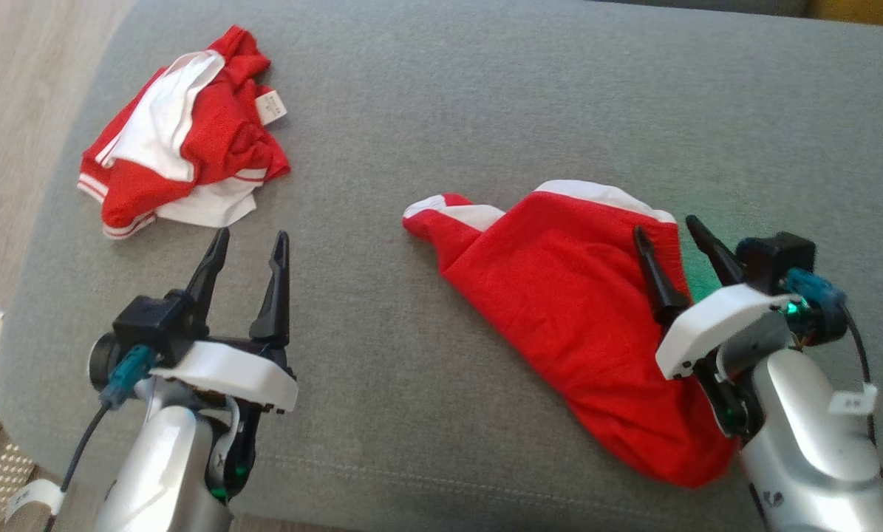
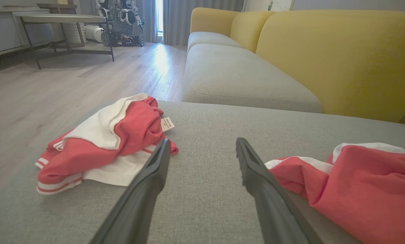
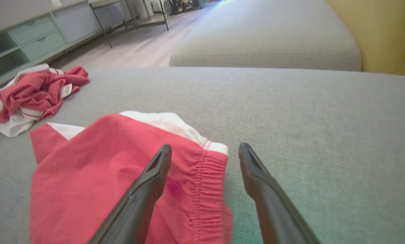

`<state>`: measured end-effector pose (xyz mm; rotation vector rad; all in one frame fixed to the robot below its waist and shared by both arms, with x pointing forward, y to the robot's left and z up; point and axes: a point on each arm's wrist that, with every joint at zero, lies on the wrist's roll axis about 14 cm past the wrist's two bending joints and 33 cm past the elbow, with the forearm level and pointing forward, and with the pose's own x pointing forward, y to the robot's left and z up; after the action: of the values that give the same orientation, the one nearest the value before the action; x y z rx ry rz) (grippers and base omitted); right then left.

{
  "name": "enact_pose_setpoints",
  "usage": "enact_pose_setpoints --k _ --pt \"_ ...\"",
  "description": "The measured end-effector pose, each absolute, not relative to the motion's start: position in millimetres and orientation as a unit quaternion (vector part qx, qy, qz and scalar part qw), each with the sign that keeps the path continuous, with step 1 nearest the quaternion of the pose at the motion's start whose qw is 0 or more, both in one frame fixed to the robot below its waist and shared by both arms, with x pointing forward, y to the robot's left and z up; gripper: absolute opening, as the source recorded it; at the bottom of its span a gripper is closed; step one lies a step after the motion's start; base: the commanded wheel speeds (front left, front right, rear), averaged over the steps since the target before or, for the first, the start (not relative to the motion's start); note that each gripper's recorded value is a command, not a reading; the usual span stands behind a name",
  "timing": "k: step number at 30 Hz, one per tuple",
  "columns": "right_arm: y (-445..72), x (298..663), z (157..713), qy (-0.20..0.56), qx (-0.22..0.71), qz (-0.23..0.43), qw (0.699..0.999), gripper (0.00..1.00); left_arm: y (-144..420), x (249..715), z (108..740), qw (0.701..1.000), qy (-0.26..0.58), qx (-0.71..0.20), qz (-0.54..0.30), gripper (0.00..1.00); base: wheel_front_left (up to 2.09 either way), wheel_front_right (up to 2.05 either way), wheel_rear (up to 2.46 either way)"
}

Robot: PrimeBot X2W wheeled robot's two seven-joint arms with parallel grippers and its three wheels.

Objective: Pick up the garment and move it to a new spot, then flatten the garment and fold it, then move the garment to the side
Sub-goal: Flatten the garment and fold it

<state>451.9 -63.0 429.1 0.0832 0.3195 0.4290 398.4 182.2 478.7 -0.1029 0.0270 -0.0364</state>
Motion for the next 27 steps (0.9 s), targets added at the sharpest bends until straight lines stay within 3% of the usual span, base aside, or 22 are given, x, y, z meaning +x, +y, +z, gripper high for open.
enact_pose_setpoints --k 7,8,9,10,16,27 --pt "-51.3 449.1 389.7 0.259 0.035 0.235 0.936 1.0 188.4 397.0 472.3 0.998 0.023 -0.056 -0.006 1.0 0.0 0.0 0.0" --pt "-50.9 447.9 389.0 0.264 0.038 0.235 0.935 0.48 188.2 397.1 473.0 0.998 0.022 -0.056 -0.006 1.0 0.0 0.0 0.0" --pt "-50.3 447.7 390.1 0.263 0.045 0.235 0.935 0.08 187.7 397.3 473.6 0.998 0.021 -0.057 -0.006 1.0 0.0 0.0 0.0" --pt "-49.9 447.8 391.7 0.262 0.051 0.235 0.935 0.0 187.5 397.6 474.1 0.998 0.02 -0.057 -0.006 1.0 0.0 0.0 0.0" --pt "-60.3 460.7 422.5 0.196 0.04 0.232 0.952 0.0 181.5 400.8 476.5 0.998 0.016 -0.06 -0.017 1.0 0.0 0.0 0.0" --pt "-59.2 473.1 532.2 -0.006 -0.002 0.244 0.97 0.0 167.1 407.8 481.6 0.997 0.007 -0.06 -0.038 1.0 0.0 0.0 0.0"
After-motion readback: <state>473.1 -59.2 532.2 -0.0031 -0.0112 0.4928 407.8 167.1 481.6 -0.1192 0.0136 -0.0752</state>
